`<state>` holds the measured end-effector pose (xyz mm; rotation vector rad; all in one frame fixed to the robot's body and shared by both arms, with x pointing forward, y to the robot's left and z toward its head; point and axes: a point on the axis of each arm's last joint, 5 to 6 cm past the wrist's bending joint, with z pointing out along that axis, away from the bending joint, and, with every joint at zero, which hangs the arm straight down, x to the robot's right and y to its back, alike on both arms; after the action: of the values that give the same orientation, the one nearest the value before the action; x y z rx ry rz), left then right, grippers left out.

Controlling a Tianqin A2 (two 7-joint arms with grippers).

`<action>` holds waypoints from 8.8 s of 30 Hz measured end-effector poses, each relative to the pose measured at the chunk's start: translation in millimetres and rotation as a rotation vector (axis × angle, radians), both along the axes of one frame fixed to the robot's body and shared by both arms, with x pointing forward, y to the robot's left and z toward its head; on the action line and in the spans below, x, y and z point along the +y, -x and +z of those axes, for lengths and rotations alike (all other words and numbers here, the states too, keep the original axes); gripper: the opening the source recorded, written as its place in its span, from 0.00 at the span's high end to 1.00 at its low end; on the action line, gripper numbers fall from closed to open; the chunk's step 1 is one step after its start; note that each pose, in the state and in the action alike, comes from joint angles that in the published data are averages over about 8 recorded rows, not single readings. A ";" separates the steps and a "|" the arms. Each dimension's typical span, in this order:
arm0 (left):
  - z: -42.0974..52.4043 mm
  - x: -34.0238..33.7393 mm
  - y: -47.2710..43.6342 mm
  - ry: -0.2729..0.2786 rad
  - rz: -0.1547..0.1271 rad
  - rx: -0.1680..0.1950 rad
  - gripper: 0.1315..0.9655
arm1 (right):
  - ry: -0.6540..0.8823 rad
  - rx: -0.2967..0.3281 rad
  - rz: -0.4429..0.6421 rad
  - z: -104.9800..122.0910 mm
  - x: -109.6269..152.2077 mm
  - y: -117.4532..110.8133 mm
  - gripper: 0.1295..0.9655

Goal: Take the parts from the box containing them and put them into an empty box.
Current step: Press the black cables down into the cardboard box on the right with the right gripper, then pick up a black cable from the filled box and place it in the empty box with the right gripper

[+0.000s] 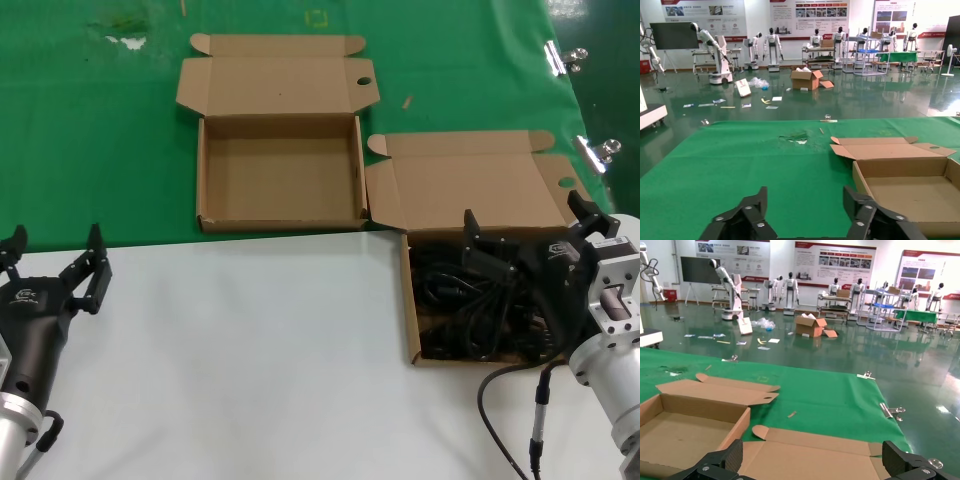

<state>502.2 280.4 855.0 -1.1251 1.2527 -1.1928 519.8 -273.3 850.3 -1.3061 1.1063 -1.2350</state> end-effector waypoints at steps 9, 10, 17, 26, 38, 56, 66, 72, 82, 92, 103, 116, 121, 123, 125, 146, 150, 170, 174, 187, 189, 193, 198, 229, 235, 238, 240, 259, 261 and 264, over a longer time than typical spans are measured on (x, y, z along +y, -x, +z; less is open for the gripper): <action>0.0 0.0 0.0 0.000 0.000 0.000 0.57 | -0.001 0.000 0.001 0.0 -0.2 0.4 0.00; 0.0 0.0 0.0 0.000 0.000 0.000 0.60 | -0.003 0.000 0.003 -0.1 -0.3 0.7 0.00; 0.0 0.0 0.0 0.000 0.000 0.000 0.79 | 0.000 0.003 0.018 -1.3 -2.8 4.4 0.00; 0.0 0.0 0.0 0.000 0.000 0.000 0.93 | 0.067 -0.008 0.077 4.5 -13.5 4.6 0.00; 0.0 0.0 0.0 0.000 0.000 0.000 0.99 | 0.293 -0.055 0.237 35.5 -38.5 -12.3 0.00; 0.0 0.0 0.0 0.000 0.000 0.000 0.99 | 0.596 -0.169 0.491 91.8 -55.7 -50.0 0.00; 0.0 0.0 0.0 0.000 0.000 0.000 0.99 | 0.878 -0.196 0.709 118.1 -73.7 -74.6 0.00; 0.0 0.0 0.0 0.000 0.000 0.000 0.99 | 1.029 -0.174 0.876 128.3 -81.2 -82.2 0.00; 0.0 0.0 0.0 0.000 0.000 0.000 0.99 | 1.334 -0.187 1.087 140.5 -94.6 -97.1 0.00; 0.0 0.0 0.0 0.000 0.000 0.000 0.99 | 1.546 -0.207 1.211 146.3 -110.6 -120.4 0.00; 0.0 0.0 0.0 0.000 0.000 0.000 0.99 | 1.690 -0.226 1.239 147.2 -125.0 -148.1 0.00; 0.0 0.0 0.0 0.000 0.000 0.000 0.99 | 1.725 -0.193 1.265 131.2 -142.1 -149.7 0.00; 0.0 0.0 0.0 0.000 0.000 0.000 0.99 | 1.720 -0.185 1.266 125.9 -143.8 -148.8 0.00; 0.0 0.0 0.0 0.000 0.000 0.000 0.99 | 1.717 -0.184 1.268 123.5 -143.7 -148.3 0.00; 0.0 0.0 0.0 0.000 0.000 0.000 0.99 | 1.714 -0.183 1.271 120.7 -143.5 -147.6 0.00; 0.0 0.0 0.0 0.000 0.000 0.000 0.99 | 1.722 -0.152 1.280 102.6 -144.3 -150.8 0.09; 0.0 0.0 0.0 0.000 0.000 0.000 0.99 | 1.723 -0.151 1.282 101.5 -143.8 -151.1 0.12; 0.0 0.0 0.0 0.000 0.000 0.000 0.99 | 1.702 -0.165 1.294 95.1 -139.4 -146.7 0.56; 0.0 0.0 0.0 0.000 0.000 0.000 0.99 | 1.695 -0.163 1.293 93.7 -139.4 -144.8 0.64; 0.0 0.0 0.0 0.000 0.000 0.000 0.99 | 1.673 -0.161 1.269 99.8 -139.4 -140.2 0.90; 0.0 0.0 0.0 0.000 0.000 0.000 0.99 | 1.668 -0.162 1.258 104.1 -138.3 -139.8 0.92; 0.0 0.0 0.0 0.000 0.000 0.000 0.99 | 1.651 -0.158 1.234 114.8 -134.8 -138.6 0.94; 0.0 0.0 0.0 0.000 0.000 0.000 0.99 | 1.620 -0.153 1.204 130.2 -127.1 -137.4 0.97; 0.0 0.0 0.0 0.000 0.000 0.000 0.99 | 1.536 -0.282 1.107 147.5 -8.1 -217.5 0.97; 0.0 0.0 0.0 0.000 0.000 0.000 0.99 | 1.571 -0.325 1.089 146.0 21.6 -230.4 0.97; 0.0 0.0 0.0 0.000 0.000 0.000 0.99 | 1.594 -0.342 1.074 145.4 35.4 -234.0 0.97; 0.0 0.0 0.0 0.000 0.000 0.000 0.99 | 1.609 -0.350 1.064 144.6 43.9 -235.8 0.97; 0.0 0.0 0.0 0.000 0.000 0.000 0.99 | 1.741 -0.297 0.957 112.9 81.5 -238.3 0.97; 0.0 0.0 0.0 0.000 0.000 0.000 0.99 | 1.752 -0.296 0.942 109.9 84.2 -238.2 0.97; 0.0 0.0 0.0 0.000 0.000 0.000 0.99 | 1.768 -0.297 0.917 106.5 88.4 -238.2 0.97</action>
<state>502.2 280.4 855.0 -1.1249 1.2528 -1.1927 758.1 -184.9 956.7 -2.2412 -1.1786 -1.4280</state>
